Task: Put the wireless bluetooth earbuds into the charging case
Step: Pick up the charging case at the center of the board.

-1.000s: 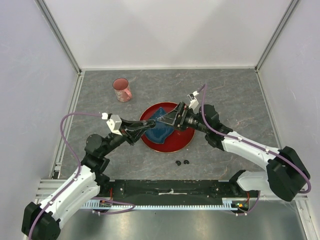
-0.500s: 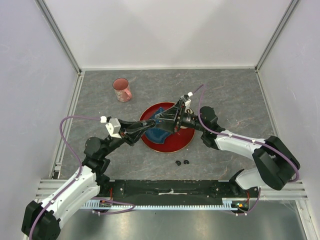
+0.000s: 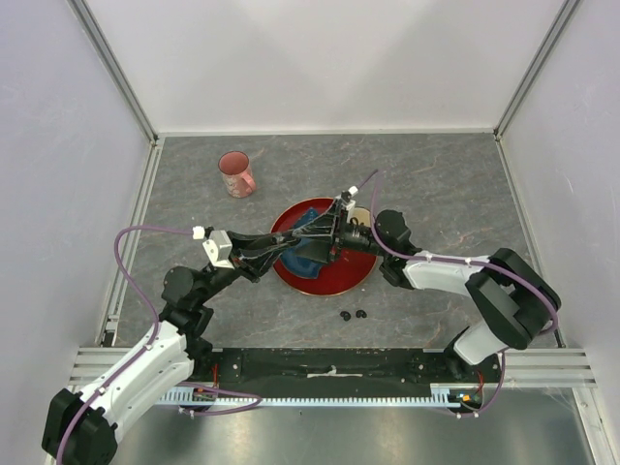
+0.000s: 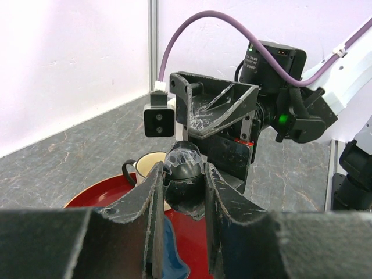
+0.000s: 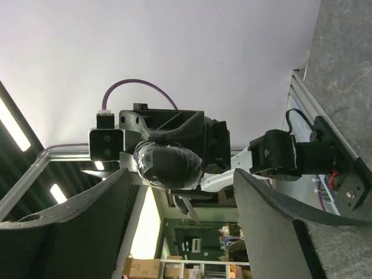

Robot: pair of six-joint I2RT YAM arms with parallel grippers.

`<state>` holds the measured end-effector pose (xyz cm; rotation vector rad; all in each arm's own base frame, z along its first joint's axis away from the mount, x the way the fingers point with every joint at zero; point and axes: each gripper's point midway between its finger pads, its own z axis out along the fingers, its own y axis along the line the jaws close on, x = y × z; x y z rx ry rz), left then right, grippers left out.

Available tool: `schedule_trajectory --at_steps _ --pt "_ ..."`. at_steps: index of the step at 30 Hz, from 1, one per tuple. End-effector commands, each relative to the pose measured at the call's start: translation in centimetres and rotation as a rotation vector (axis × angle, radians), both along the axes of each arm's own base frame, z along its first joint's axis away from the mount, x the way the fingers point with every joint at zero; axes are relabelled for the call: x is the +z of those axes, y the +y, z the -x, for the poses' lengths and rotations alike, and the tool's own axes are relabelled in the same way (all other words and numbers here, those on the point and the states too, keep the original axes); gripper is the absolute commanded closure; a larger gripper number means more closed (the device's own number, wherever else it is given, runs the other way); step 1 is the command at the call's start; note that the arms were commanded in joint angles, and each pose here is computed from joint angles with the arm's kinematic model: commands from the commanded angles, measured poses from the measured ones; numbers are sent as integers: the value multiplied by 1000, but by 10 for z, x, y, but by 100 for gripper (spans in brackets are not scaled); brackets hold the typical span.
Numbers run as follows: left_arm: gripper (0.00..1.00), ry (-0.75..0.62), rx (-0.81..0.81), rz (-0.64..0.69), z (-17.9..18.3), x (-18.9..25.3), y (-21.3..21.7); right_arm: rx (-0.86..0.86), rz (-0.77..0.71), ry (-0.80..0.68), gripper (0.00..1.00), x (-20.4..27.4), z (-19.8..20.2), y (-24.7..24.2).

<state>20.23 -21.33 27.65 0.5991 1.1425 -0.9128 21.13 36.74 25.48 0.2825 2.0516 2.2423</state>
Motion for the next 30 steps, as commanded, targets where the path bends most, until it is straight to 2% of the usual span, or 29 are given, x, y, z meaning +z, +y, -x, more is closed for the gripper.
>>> schedule_trajectory --at_steps 1,8,18,24,30 --pt "98 -74 0 8 3 12 0 67 -142 -59 23 38 13 8" --pt "98 -79 -16 1 5 12 -2 72 -178 -44 27 38 17 13" --pt "98 -90 -67 -9 13 13 -7 -1 -173 -26 27 32 5 12" --pt "98 -95 -58 -8 13 13 -5 -19 -141 -41 41 30 2 14" --pt "98 -72 -33 -2 8 11 -3 -20 -106 -72 59 34 6 13"
